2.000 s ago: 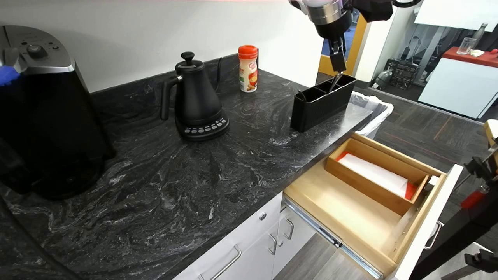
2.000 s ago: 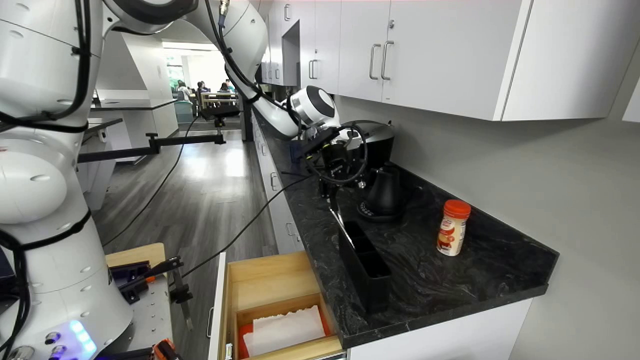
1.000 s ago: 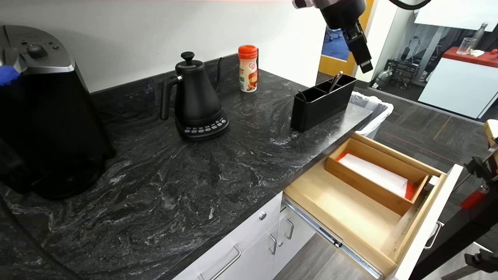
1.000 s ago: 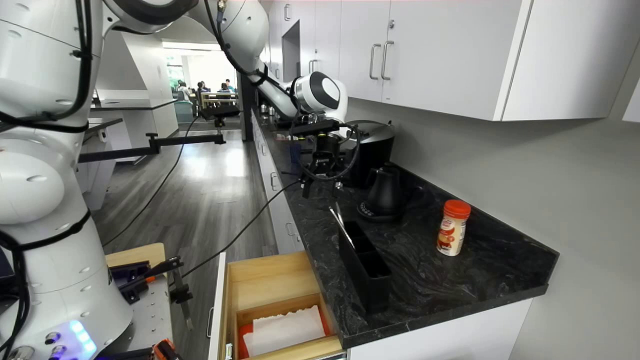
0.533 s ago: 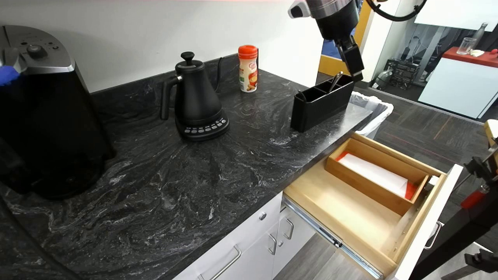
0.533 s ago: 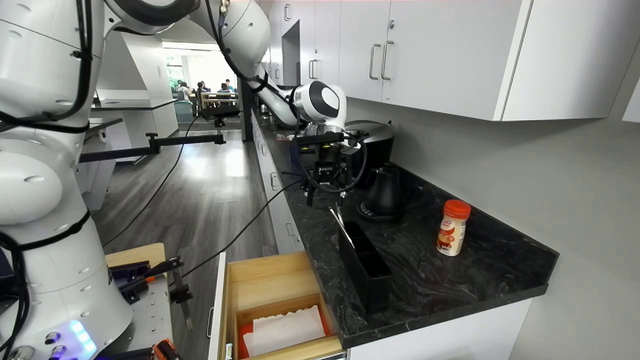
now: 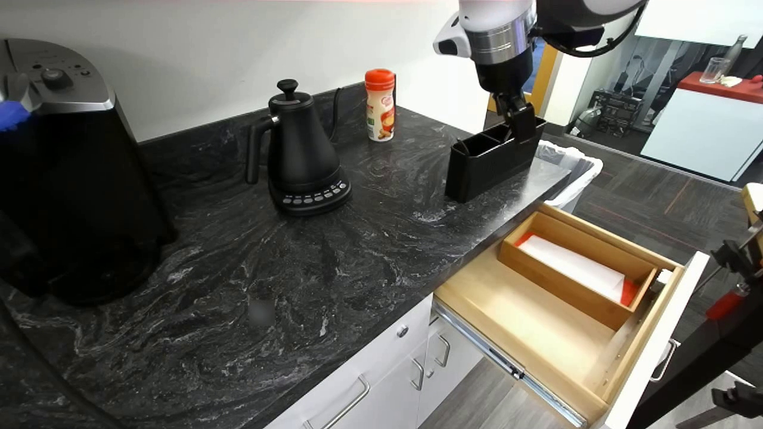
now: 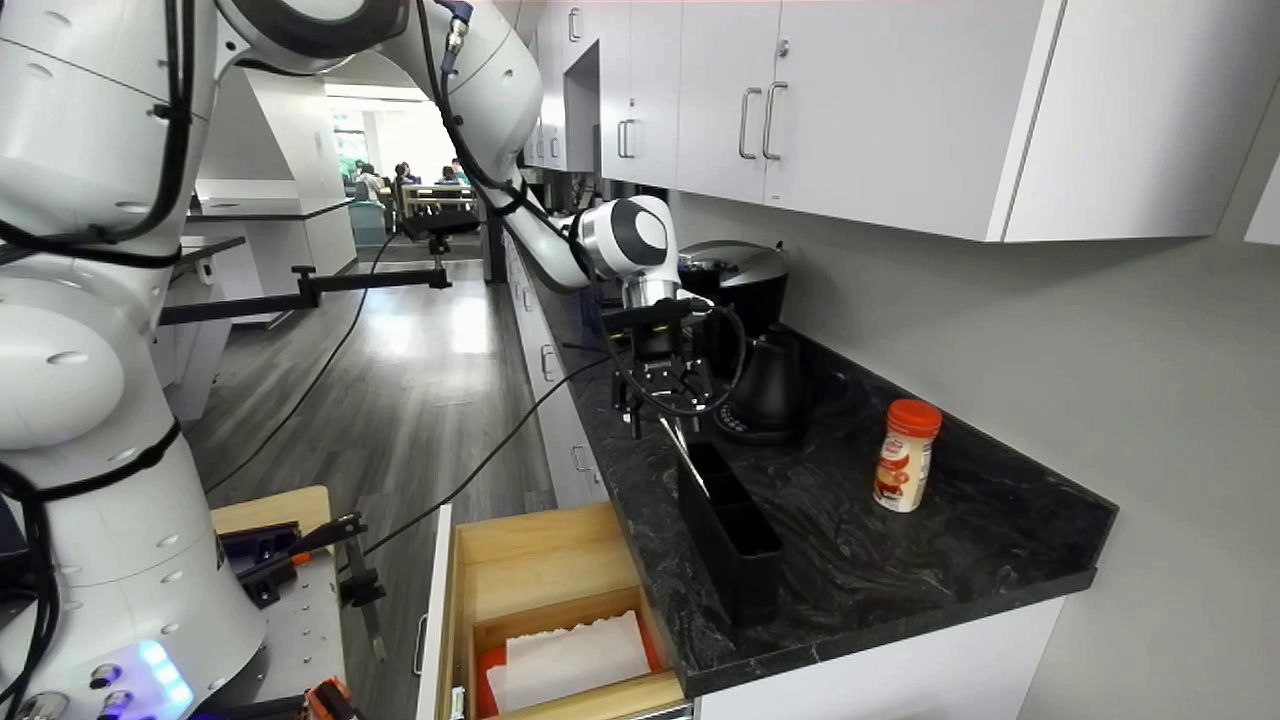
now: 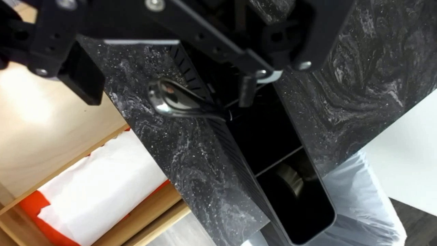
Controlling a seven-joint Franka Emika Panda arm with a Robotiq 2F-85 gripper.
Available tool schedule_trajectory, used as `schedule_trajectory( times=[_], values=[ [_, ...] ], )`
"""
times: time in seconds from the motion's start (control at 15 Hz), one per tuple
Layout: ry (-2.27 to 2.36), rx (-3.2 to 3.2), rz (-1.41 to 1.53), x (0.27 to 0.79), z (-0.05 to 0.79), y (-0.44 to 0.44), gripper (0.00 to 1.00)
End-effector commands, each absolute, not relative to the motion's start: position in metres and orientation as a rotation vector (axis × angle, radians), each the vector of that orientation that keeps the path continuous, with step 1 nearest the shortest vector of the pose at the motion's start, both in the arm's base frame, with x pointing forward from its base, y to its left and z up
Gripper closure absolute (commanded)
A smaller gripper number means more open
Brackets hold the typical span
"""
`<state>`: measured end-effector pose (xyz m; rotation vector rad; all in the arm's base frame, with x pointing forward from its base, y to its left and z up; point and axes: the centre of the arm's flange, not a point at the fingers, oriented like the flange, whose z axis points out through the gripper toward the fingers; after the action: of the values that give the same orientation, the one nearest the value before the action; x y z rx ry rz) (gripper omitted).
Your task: Take the butter knife out of the cutlery holder and put it in the open drawer on the right
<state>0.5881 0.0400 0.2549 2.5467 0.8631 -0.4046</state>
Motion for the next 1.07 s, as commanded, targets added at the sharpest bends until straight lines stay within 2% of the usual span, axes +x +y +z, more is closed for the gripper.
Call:
schedule_trajectory(
  times=[0.0, 1.0],
  values=[
    [0.959, 2.443, -0.347, 0.577, 0.251, 0.034, 0.0],
    [1.075, 2.157, -0.222, 0.568, 0.237, 0.026, 0.0]
  ],
)
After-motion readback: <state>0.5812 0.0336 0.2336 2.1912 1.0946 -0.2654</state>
